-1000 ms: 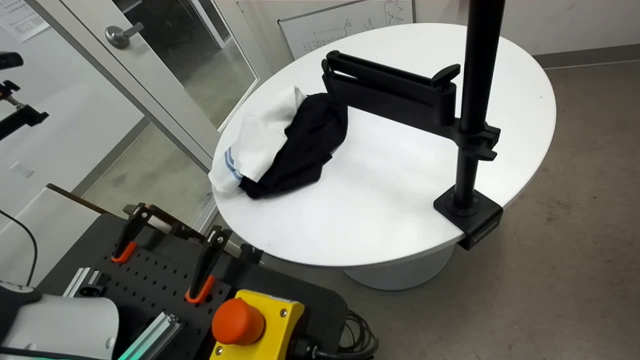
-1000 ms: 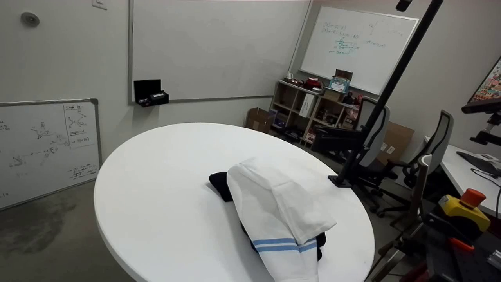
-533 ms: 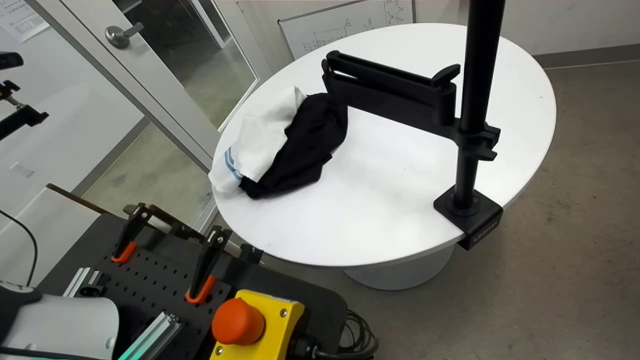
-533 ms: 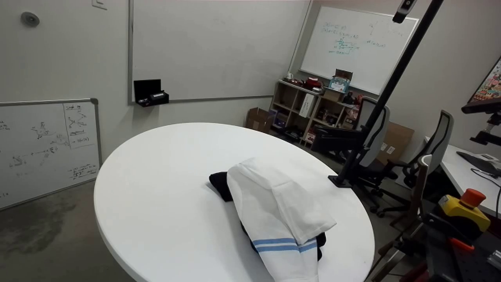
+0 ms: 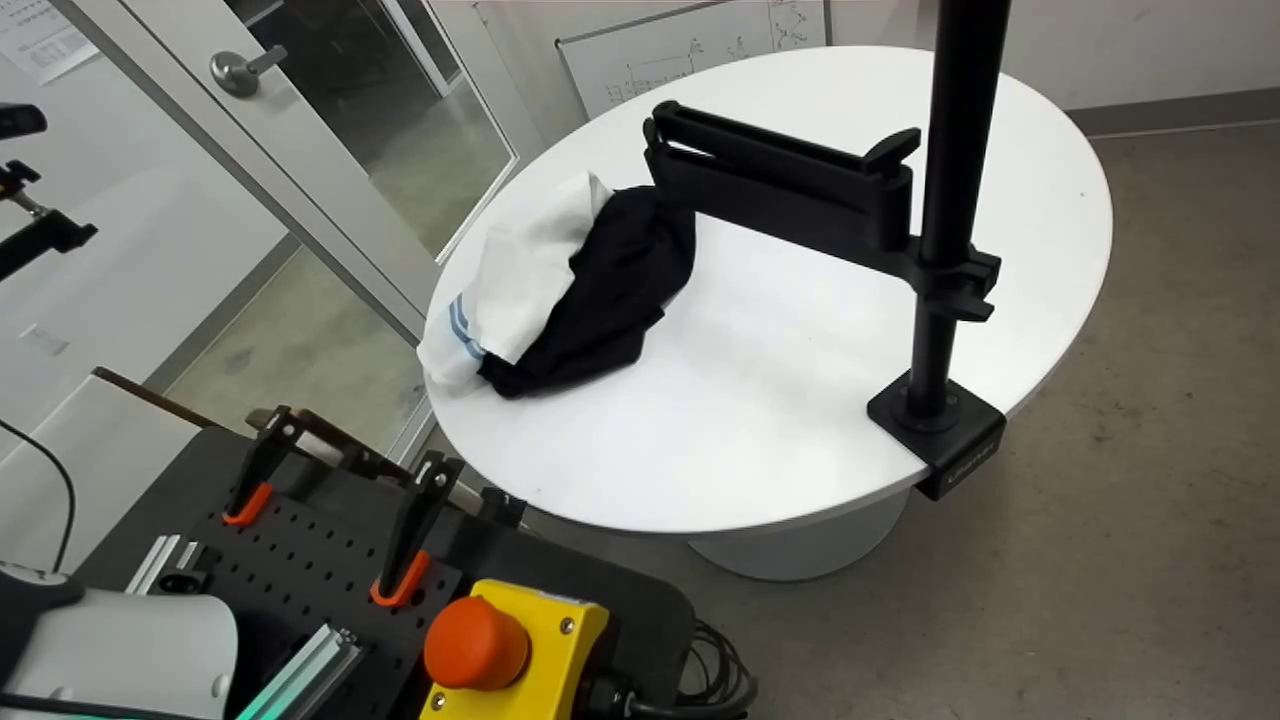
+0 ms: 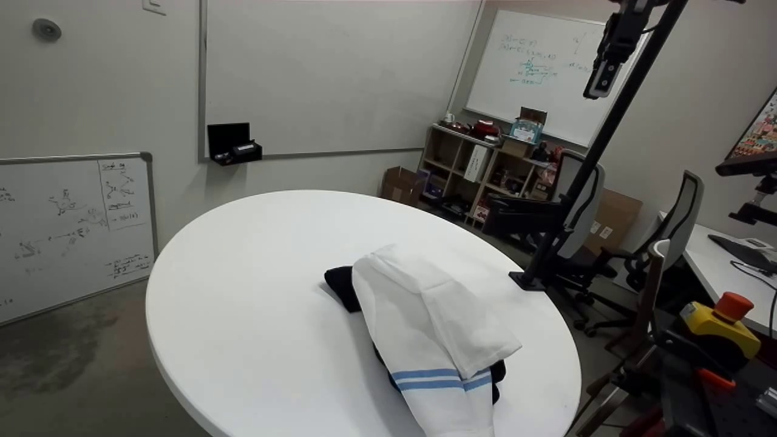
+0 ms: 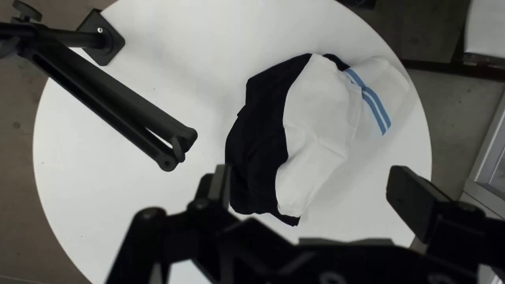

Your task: Hang and unhang the white cloth from the stand then hang up the black cloth

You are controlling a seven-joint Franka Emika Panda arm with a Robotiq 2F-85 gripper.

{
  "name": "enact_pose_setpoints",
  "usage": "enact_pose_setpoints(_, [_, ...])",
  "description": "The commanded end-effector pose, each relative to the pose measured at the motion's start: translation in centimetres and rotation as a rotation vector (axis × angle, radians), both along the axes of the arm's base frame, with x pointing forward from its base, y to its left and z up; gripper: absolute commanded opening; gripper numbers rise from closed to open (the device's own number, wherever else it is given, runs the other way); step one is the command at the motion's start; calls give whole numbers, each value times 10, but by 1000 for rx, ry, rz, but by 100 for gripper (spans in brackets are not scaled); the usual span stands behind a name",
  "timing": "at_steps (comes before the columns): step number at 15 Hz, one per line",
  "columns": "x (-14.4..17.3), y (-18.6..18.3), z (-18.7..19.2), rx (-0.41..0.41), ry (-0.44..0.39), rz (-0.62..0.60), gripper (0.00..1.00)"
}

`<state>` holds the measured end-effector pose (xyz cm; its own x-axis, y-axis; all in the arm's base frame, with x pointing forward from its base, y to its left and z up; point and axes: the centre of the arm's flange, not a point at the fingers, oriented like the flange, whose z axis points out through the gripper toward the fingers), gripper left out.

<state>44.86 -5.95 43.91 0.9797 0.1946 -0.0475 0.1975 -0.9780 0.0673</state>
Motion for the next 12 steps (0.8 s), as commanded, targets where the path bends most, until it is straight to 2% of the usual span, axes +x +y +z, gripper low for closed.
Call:
enact_pose_setpoints(1, [12,24,-39,-48,40,32,100])
enact_pose_setpoints(5, [20,56,-77,-82,90,80,100])
enact_pose_setpoints(12, [55,83,-146,-126,51,192,100])
